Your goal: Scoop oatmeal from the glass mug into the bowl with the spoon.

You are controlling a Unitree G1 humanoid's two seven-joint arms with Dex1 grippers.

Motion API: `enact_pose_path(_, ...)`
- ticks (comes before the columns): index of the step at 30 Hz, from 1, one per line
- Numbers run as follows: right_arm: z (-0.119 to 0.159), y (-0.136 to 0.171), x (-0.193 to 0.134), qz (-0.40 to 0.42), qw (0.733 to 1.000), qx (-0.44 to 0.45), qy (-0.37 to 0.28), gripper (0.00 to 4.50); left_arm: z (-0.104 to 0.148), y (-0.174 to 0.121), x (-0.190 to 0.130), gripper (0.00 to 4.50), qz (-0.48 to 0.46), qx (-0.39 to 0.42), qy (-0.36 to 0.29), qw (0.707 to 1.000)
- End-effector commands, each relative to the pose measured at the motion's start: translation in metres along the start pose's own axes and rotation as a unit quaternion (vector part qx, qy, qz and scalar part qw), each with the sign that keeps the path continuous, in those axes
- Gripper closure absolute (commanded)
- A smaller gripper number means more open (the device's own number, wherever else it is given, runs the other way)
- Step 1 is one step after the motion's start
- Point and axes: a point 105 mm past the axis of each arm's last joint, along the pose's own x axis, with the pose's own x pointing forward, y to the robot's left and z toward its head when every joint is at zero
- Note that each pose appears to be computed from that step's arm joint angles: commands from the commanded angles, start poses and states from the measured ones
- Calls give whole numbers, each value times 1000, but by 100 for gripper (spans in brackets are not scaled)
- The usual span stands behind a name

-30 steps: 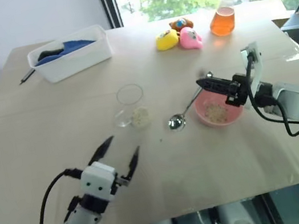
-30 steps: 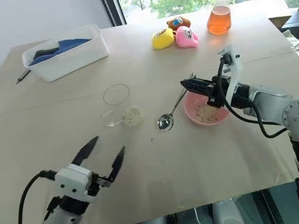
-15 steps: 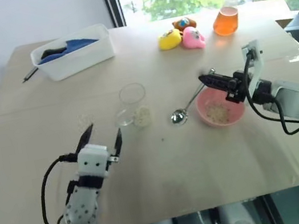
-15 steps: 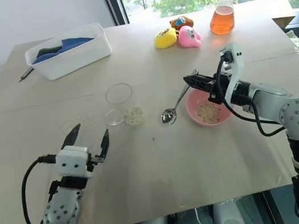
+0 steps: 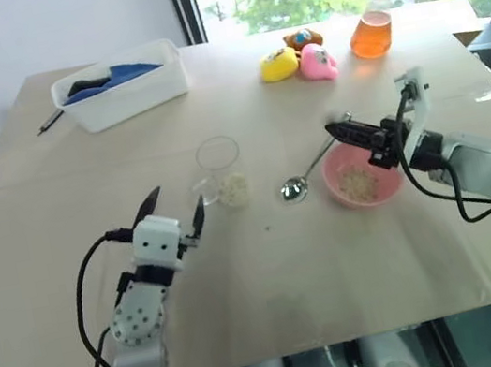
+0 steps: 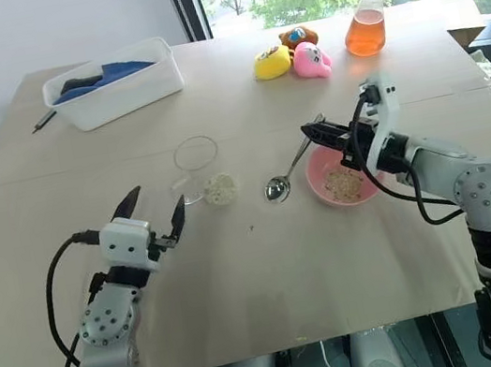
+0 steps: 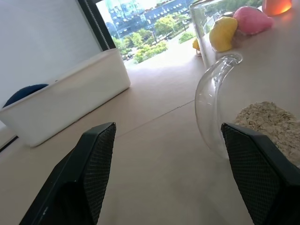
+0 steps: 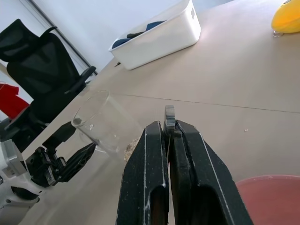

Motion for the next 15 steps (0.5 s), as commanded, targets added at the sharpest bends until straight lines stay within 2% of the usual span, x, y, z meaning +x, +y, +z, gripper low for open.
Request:
enact_pose_path(1, 16, 12, 1, 23, 999, -16, -30, 450, 3, 5, 6, 74, 8, -6, -6, 1000)
enact_pose_path(12, 14, 13, 2, 24, 999, -15, -34, 450, 12, 6, 23, 74, -12, -17, -17, 1000)
enact_pose_path(13, 14, 14, 3, 24, 999, -15, -34, 450, 13, 5, 25, 126, -14, -15, -16, 1000)
enact_pose_path(14, 14, 14, 3, 24, 999, -15, -35, 450, 13, 5, 25, 152, -16, -13, -16, 1000)
enact_pose_path(15, 14, 14, 3, 24, 999, -15, -35, 450, 13, 4, 26, 152, -18, -14, -15, 1000)
